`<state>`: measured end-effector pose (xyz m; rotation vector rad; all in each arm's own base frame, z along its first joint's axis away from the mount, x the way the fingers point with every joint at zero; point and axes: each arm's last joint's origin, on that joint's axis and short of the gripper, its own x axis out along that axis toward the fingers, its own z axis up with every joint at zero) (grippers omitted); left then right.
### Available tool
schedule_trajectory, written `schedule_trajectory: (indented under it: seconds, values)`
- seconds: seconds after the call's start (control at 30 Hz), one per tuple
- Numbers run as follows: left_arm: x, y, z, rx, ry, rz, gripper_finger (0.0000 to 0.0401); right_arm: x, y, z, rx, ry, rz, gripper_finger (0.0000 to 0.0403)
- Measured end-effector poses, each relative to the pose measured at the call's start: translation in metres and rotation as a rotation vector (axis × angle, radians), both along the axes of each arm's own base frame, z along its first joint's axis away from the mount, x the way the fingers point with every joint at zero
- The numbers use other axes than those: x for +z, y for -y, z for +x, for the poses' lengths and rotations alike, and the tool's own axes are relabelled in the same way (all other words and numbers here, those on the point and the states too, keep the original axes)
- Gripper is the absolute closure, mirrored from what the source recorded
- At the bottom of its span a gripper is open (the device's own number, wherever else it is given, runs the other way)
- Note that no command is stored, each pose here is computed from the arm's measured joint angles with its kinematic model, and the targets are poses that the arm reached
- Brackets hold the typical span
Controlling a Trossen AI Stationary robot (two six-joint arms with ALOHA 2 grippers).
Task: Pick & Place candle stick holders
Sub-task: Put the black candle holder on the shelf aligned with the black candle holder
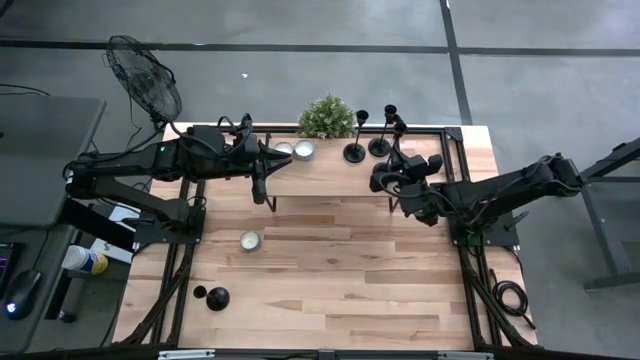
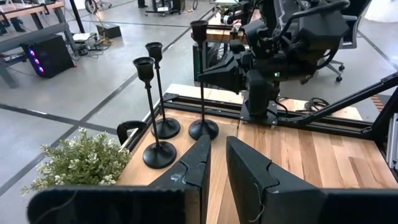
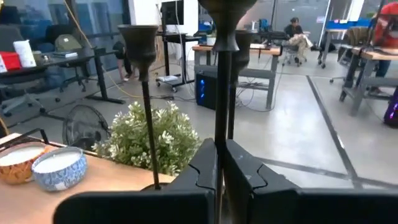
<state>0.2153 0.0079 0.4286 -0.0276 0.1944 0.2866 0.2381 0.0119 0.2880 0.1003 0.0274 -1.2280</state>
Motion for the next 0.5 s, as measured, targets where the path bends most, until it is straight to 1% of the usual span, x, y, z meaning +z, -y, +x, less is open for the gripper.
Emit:
schedule_trajectory:
  seconds: [0.23,0.5]
  values:
    - [0.000,0.000,0.000,0.000,0.000,0.000,0.0350,-0.011,0.000,0.000,0.030,0.006,-0.019,0.0402]
    - [0.000,0.000,0.000,0.000,0.000,0.000,0.0350,-0.012,0.008,0.001,0.030,0.014,-0.038,0.0402]
